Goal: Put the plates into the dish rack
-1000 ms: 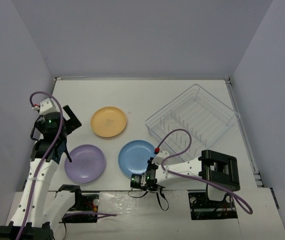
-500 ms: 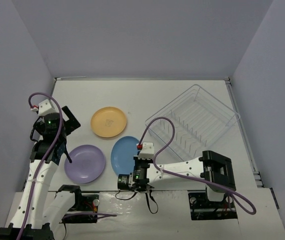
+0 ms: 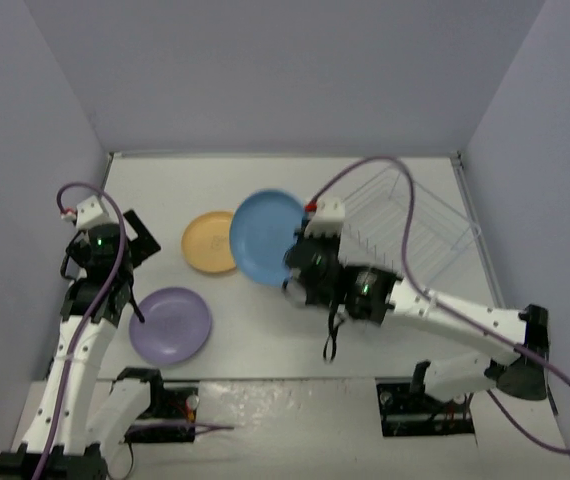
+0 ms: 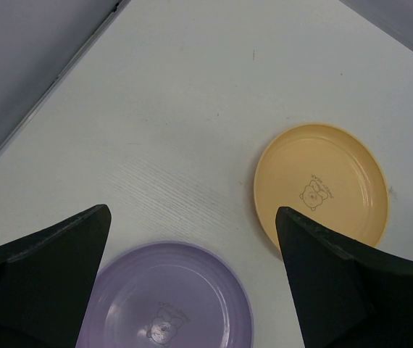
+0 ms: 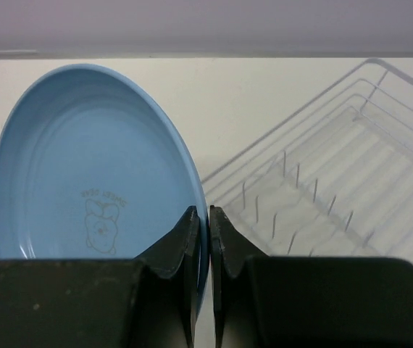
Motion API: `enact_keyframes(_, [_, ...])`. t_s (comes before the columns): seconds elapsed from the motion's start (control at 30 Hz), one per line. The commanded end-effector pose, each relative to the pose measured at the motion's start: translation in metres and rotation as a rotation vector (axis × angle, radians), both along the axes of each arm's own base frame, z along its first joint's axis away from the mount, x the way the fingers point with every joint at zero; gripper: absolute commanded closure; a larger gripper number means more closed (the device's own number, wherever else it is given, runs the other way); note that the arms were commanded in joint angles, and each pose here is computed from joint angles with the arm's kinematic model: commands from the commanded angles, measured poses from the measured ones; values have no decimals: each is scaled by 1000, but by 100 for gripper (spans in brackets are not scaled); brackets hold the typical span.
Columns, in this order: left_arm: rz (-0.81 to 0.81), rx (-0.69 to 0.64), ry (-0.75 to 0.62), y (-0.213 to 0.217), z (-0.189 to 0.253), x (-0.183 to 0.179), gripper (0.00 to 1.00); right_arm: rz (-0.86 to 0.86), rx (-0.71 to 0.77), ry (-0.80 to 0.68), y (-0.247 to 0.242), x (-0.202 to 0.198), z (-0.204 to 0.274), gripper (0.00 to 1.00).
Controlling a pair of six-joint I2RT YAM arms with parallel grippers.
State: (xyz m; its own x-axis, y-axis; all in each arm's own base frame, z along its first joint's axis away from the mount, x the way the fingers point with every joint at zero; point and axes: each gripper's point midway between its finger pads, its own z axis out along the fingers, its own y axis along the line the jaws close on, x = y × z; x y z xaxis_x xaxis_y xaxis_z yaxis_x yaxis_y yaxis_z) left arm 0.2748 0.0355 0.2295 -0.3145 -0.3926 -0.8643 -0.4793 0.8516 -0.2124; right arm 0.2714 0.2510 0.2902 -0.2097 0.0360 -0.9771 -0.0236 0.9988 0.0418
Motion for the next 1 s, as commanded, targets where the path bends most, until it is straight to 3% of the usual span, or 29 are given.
enact_keyframes(0.0, [52, 12, -34, 9, 12, 3, 3, 265, 17, -263, 3, 62, 111, 100])
enact_keyframes(0.13, [76, 23, -29, 14, 11, 2, 3, 280, -303, -359, -9, 94, 146, 100])
enact_keyframes(0.27, [90, 38, -13, 17, 8, 4, 3, 557, -574, -478, -16, 112, 160, 100])
enact_keyframes(0.37, [106, 39, -6, 19, 5, 6, 3, 788, -809, -602, -25, 103, 161, 100])
enact_keyframes(0.4, [100, 35, -4, 17, 3, 9, 3, 825, -954, -623, -37, 106, 156, 100])
enact_keyframes(0.47, [89, 33, -3, 15, 0, 14, 3, 840, -1124, -576, -58, 116, 143, 100])
enact_keyframes(0.53, [68, 30, 9, 12, -2, 20, 3, 790, -1269, -439, -85, 136, 133, 100])
enact_keyframes(0.63, [69, 35, 25, 12, -4, 23, 3, 782, -1402, -347, -117, 161, 113, 100])
enact_keyframes(0.77, [82, 40, 45, 14, -9, 26, 3, 847, -1529, -369, -139, 168, 93, 100])
enact_keyframes(0.97, [87, 45, 67, 15, -15, 30, 3, 939, -1576, -434, -156, 156, 94, 100])
